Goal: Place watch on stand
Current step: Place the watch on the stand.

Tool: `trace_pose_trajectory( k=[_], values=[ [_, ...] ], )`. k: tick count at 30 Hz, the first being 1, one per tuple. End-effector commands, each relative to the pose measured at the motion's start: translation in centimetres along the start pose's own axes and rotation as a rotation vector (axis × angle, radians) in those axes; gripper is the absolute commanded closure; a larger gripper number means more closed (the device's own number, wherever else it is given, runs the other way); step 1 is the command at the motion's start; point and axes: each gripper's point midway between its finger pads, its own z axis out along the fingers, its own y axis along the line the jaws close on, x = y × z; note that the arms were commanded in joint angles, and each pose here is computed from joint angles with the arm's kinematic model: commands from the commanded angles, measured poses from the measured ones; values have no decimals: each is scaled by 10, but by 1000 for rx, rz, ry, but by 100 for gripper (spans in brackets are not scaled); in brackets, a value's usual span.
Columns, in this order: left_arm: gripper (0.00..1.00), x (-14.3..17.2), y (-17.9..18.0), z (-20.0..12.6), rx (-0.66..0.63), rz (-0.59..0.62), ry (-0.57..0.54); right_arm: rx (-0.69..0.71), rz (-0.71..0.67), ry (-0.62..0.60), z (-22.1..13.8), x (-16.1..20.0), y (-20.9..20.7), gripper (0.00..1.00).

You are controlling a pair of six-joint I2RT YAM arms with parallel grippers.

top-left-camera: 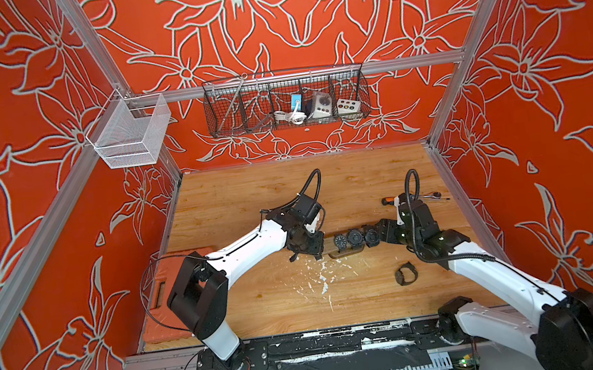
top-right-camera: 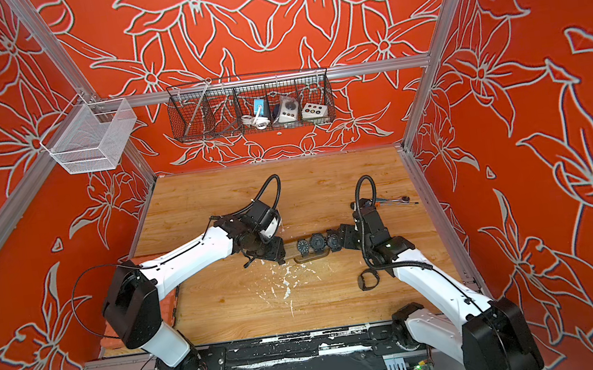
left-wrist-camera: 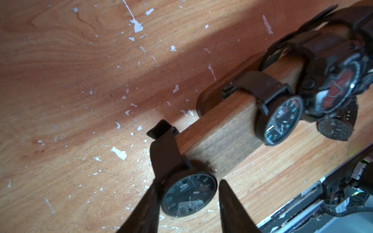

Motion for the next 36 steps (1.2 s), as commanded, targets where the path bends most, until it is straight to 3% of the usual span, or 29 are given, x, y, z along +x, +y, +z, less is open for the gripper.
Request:
trace_pose_trajectory(
  k=[1,20,25,36],
  values=[
    [55,-3,-13,-8,58,8,-29,19,4,-8,1,-1,-5,26],
    [53,-14,-20,-12,67,14,-76,30,20,-2,-5,-3,-8,24],
    [57,-14,-21,-14,69,14,-84,39,58,-6,-9,-10,-17,24],
    [55,-15,-29,-13,101,18,-88,26,146,17,-2,-17,-27,24]
  ],
)
